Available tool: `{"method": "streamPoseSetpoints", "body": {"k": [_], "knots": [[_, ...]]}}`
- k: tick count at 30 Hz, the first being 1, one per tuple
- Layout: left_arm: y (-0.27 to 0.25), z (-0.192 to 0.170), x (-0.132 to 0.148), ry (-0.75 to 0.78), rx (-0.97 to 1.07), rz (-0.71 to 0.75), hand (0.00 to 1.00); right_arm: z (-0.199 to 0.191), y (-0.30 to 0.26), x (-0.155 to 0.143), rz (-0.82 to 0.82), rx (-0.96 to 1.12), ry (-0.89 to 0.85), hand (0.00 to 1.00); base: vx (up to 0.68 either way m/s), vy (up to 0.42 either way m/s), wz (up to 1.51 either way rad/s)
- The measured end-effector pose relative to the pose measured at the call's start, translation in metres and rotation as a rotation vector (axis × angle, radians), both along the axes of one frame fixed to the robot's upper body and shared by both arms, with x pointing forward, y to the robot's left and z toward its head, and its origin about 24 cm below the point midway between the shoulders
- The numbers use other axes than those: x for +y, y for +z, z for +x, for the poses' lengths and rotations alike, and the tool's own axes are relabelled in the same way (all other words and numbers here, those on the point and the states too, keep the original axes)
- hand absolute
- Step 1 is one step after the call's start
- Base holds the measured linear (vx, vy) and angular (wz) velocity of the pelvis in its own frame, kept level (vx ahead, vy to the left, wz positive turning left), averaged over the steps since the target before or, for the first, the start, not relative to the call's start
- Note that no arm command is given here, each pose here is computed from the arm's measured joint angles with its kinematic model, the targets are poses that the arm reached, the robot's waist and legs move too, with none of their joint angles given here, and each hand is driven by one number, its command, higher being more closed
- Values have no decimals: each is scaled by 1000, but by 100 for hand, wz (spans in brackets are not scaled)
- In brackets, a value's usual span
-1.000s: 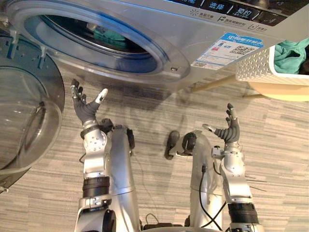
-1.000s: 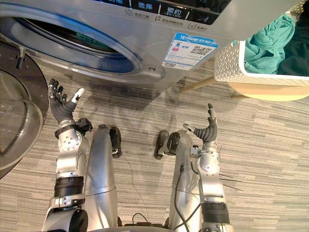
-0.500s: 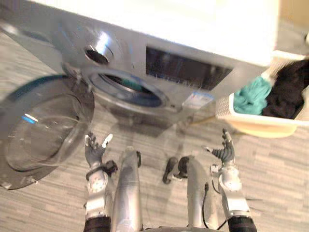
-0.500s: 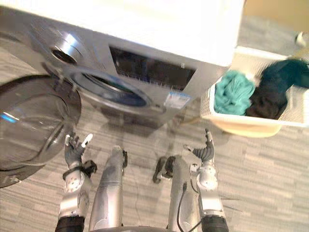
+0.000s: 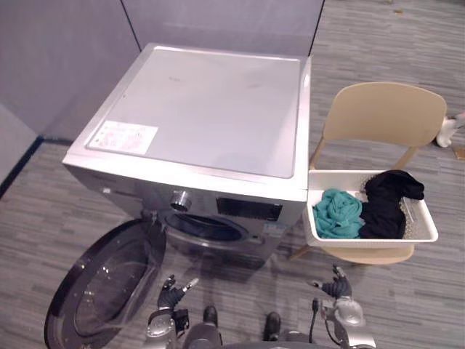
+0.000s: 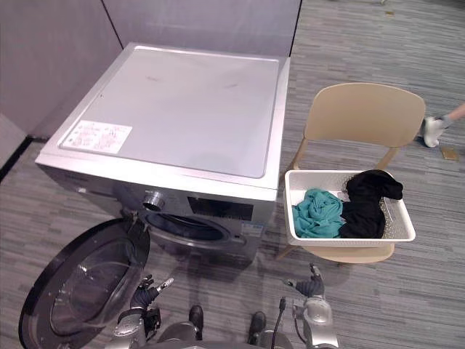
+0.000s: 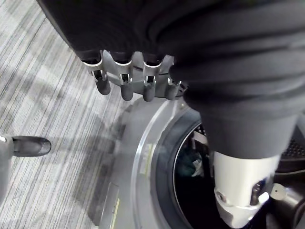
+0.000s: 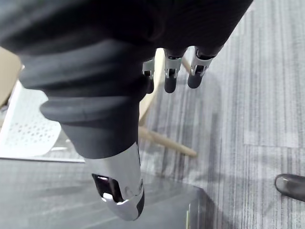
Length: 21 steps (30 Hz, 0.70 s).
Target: Pick up the laundry basket with both hands and put the clothes into the washing machine.
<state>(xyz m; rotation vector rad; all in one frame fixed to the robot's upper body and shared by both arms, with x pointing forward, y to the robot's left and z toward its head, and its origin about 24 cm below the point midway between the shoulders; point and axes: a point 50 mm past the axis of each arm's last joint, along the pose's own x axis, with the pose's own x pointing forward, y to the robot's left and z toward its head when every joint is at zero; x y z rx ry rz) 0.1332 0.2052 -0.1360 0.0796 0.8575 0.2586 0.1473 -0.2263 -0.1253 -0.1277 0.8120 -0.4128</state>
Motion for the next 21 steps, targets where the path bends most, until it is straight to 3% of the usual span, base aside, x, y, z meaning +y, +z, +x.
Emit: {"method": "streamPoseSetpoints", "body": {"k": [12,21], "knots": [[-8,-8,-4,-44,76,10,0,-1,-6,-6,49,29,-63,0,-67,43,-47],[-3,10,5,-105,67,67,0,36,10,3,99,-90,-79,0,-82,23,-166]]}}
